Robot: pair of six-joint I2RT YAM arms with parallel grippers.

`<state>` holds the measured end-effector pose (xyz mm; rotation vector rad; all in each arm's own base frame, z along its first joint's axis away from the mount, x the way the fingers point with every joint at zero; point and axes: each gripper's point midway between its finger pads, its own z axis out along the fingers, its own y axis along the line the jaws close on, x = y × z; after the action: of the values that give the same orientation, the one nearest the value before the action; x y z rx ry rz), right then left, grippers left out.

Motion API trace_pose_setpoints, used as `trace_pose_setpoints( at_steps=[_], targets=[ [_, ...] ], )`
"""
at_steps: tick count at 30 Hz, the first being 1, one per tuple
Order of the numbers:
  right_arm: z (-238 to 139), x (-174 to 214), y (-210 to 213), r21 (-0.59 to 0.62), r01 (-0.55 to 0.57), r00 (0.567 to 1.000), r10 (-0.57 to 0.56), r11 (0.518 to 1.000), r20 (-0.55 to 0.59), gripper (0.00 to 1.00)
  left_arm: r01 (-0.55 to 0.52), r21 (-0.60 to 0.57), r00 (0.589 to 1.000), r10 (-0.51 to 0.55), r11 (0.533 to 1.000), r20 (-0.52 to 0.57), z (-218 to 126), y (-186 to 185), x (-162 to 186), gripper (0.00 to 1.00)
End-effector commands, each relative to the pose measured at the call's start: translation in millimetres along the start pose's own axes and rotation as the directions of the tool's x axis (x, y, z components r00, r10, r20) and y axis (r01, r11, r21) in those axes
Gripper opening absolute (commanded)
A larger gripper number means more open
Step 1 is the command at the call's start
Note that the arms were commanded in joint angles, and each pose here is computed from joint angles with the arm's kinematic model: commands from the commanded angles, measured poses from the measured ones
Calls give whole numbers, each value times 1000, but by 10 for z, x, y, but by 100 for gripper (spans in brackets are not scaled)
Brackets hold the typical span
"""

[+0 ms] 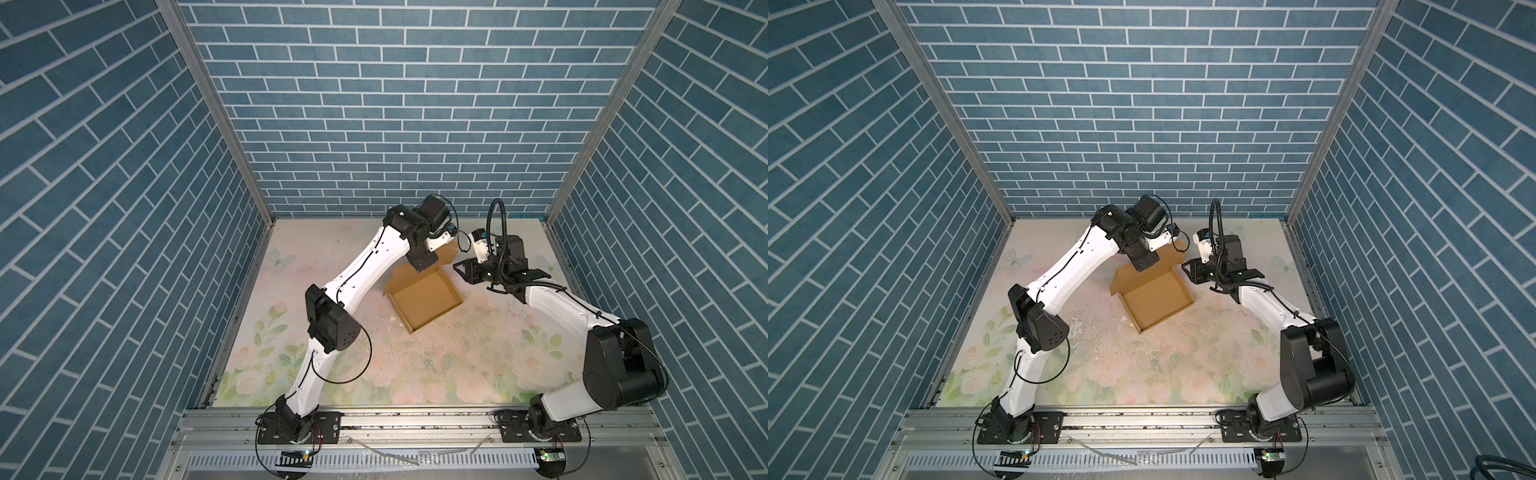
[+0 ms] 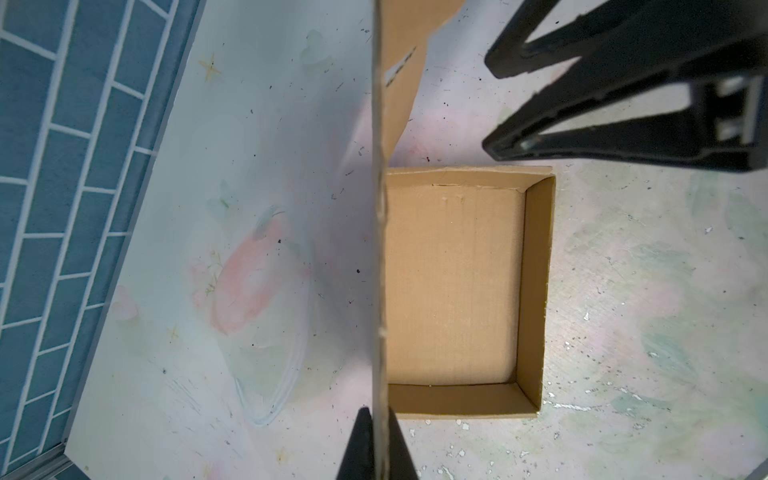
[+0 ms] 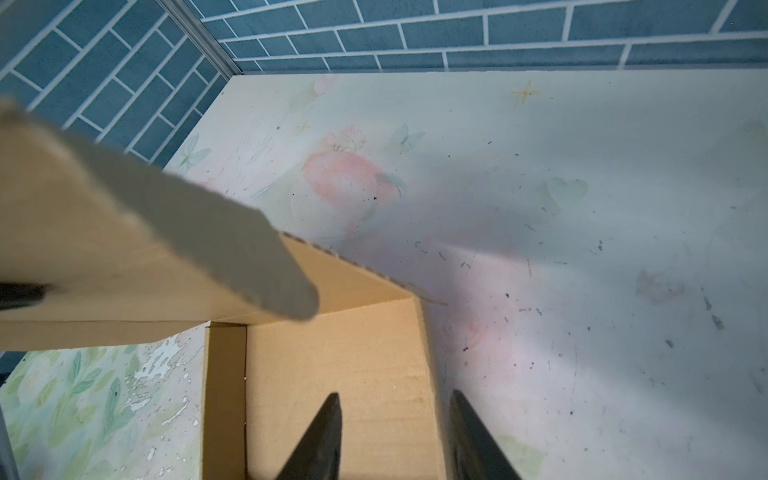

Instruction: Fold the paper box

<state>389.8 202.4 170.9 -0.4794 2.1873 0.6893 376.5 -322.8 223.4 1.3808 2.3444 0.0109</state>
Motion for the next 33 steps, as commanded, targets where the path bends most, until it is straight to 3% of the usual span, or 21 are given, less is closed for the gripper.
trace_pose_setpoints(
  at_steps=[1,22,33],
  targets=[
    [-17,-228,0,-4,93,995,-93,996,28,43,-16,34,1000,16,999,-9,126,-17,0,8],
    [265,-306,-37,-114,144,989,-148,983,-23,43,-1,50,1000,2,999,-17,318,23,-8,7],
    [275,-279,45,-168,114,992,-122,979,-41,29,13,52,1000,-14,999,8,346,26,-75,7]
  ],
)
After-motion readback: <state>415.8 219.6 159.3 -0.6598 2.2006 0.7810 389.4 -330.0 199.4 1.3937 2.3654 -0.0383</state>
